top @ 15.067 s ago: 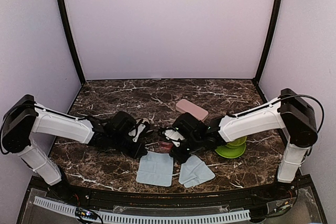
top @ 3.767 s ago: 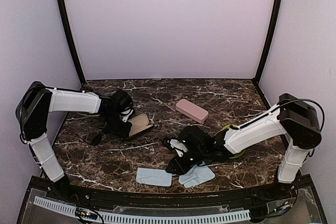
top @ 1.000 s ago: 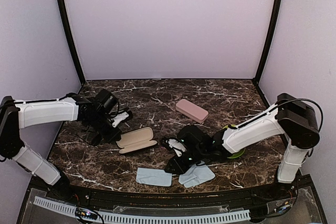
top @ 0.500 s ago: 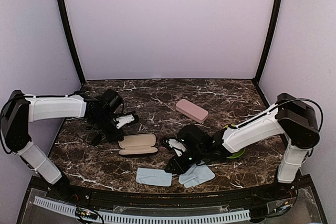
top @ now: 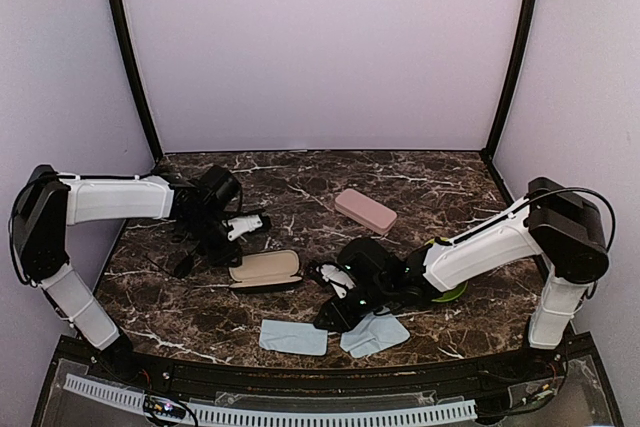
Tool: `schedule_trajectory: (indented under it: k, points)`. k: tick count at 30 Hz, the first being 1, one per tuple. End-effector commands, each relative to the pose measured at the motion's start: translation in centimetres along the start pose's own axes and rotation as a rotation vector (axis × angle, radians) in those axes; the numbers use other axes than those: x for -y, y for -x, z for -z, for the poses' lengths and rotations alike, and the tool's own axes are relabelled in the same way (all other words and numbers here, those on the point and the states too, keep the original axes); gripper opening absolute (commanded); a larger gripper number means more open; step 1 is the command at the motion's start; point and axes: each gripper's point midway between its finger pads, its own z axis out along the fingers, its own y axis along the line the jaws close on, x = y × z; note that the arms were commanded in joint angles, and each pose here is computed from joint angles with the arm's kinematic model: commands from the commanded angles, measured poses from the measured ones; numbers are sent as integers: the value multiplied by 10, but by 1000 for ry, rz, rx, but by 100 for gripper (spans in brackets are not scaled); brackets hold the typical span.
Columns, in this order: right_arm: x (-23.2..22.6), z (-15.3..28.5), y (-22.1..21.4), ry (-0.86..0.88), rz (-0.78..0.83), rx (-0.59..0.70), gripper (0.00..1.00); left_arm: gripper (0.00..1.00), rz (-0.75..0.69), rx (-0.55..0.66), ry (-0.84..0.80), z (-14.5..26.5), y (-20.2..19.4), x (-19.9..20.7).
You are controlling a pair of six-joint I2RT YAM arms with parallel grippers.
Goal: Organize the sunglasses
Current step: Adjust the opened sunglasses case at the center of the board, then pick up the glasses cleaning cloth from the center of the board.
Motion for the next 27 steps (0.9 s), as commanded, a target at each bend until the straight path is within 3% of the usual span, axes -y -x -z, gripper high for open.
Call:
schedule_trajectory:
  k: [1,6,12,20,27]
  points:
    - [5,3,-1,-13,-6,0,32,42,-5,28,71,13,6,-12]
    - [5,9,1,-28,-17,6,32,44,27,101,153,33,19,-27]
    - [8,16,2,-60,-37,9,33,47,171,230,213,73,34,-35]
    - [9,15,-7,-86,-44,-39,31,47,386,351,26,87,32,27]
    - [5,10,-8,-88,-45,-54,28,47,499,316,-72,68,17,72]
